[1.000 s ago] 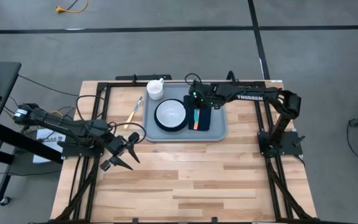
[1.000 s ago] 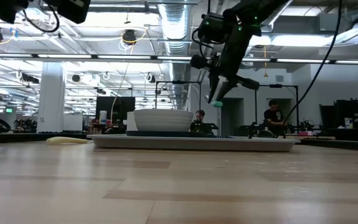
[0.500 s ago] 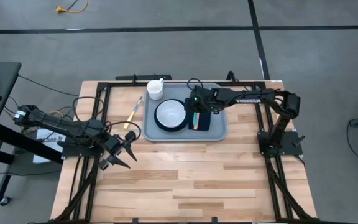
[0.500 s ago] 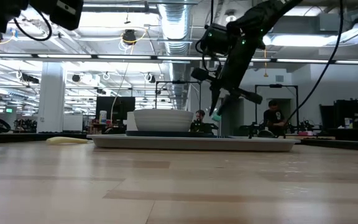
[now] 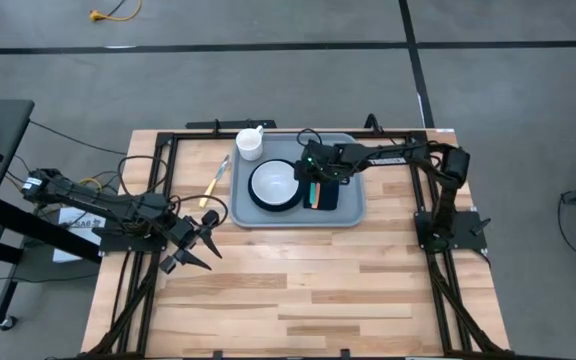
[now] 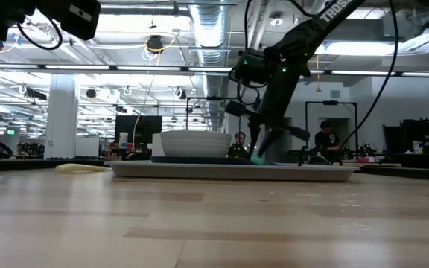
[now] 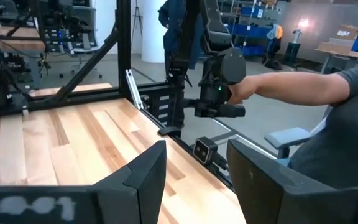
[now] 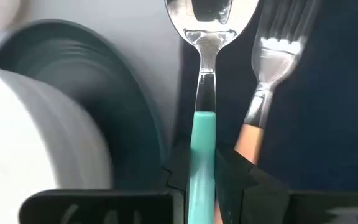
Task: Set up tray
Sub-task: Put the blue spoon to the left of the orange fork on the blue napkin on the gray tray
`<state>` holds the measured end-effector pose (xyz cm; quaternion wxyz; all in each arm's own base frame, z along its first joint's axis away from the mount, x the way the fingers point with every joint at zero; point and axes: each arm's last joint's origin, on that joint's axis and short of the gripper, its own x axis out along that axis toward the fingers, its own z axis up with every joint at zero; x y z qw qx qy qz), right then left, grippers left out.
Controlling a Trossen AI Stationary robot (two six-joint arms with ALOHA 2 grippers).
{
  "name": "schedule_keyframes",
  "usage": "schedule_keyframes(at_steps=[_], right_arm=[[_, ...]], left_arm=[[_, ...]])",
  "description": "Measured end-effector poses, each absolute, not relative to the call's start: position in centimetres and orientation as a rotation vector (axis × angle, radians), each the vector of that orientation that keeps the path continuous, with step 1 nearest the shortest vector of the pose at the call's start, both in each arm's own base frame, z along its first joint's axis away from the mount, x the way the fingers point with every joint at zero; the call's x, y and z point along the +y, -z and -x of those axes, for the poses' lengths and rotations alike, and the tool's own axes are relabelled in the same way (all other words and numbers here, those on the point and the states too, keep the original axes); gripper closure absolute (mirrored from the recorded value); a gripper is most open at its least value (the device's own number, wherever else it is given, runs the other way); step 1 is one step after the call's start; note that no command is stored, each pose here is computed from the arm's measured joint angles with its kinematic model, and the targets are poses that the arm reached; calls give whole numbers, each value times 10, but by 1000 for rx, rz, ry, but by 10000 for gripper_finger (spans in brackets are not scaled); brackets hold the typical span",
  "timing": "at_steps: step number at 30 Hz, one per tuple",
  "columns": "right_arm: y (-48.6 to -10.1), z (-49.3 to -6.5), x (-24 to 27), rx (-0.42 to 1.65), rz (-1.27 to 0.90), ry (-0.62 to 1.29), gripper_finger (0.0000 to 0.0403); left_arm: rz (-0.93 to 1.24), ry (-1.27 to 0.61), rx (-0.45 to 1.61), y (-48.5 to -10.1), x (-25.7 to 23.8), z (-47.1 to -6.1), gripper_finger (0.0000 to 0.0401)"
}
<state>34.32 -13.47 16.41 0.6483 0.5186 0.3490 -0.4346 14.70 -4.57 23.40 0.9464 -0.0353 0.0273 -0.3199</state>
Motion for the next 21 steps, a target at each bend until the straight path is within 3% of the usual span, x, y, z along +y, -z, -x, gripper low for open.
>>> schedule_keyframes(at_steps=[21], right_arm=[[-165,-343,-135,801,-1159,973,363]], left_arm=[[71,641,54,-234,-46,-147,244]])
